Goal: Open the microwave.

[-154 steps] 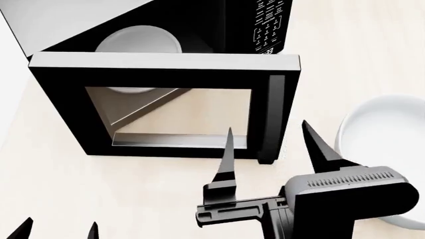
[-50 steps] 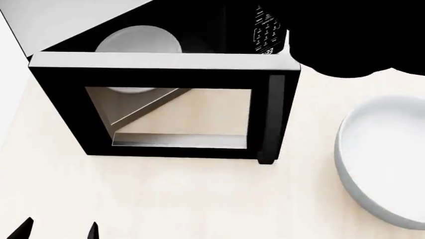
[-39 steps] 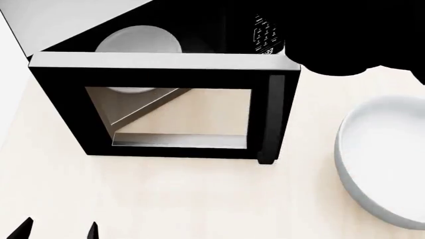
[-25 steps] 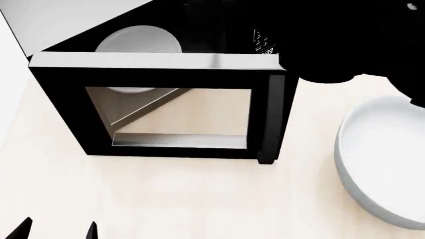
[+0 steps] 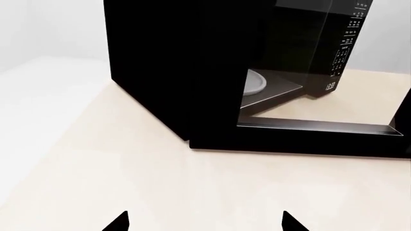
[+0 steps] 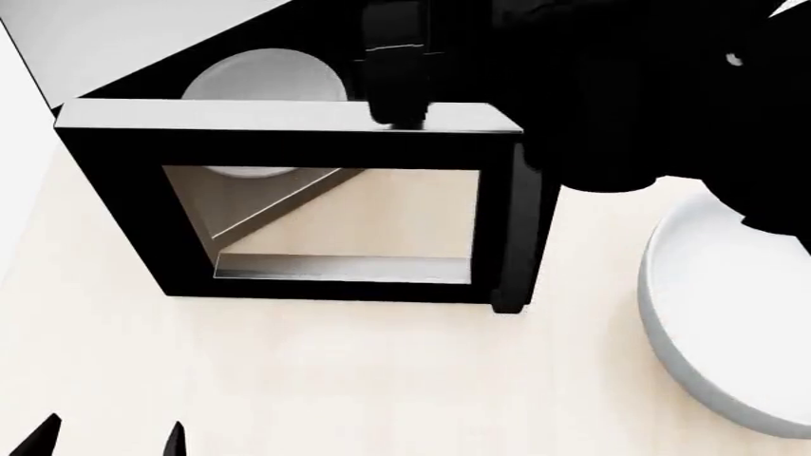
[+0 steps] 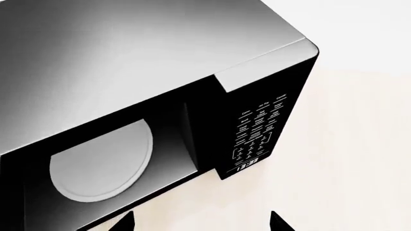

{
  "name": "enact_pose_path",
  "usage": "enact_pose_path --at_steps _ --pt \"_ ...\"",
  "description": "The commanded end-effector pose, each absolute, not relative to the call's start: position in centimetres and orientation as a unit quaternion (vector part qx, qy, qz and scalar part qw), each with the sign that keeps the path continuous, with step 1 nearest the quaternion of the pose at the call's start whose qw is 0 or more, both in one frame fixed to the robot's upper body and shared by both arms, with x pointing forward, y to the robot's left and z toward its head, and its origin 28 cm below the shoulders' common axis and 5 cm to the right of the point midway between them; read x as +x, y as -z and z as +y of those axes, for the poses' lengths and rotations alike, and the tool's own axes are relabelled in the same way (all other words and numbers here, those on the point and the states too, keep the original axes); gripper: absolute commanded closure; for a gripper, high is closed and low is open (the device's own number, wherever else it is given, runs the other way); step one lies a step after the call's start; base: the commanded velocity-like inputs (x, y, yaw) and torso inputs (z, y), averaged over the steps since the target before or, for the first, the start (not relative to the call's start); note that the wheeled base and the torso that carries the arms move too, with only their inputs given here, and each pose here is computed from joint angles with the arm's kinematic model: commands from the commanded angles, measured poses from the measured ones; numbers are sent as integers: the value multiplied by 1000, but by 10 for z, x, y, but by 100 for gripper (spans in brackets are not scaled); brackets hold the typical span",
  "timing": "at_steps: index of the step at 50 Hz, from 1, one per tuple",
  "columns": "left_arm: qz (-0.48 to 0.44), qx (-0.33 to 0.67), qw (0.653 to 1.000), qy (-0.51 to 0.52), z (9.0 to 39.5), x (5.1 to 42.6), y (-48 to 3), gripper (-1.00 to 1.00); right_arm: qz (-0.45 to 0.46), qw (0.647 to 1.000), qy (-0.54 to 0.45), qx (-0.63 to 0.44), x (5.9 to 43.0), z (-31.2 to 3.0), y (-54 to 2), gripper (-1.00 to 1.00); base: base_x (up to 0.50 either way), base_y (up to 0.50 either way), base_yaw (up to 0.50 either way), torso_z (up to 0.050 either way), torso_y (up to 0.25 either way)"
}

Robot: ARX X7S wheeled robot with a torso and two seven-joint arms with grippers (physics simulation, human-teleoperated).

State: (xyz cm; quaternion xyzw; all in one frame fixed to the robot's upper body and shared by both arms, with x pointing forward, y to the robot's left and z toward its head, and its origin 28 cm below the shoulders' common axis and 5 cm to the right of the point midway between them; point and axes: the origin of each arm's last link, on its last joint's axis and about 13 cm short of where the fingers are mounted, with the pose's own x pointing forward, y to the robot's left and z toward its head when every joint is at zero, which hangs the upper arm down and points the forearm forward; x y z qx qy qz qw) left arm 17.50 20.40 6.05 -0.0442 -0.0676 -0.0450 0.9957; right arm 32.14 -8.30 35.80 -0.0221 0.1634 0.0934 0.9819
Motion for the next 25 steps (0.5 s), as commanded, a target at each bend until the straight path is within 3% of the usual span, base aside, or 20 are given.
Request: enact_pose_path --at_steps 1,25 --pt "-68 -44 996 45 204 175 -61 -100 173 980 -93 -23 321 -82 -351 -100 0 0 0 0 0" --pt "-67 -44 996 46 203 173 -61 -100 199 974 -105 -23 310 -80 -340 -100 0 0 0 0 0"
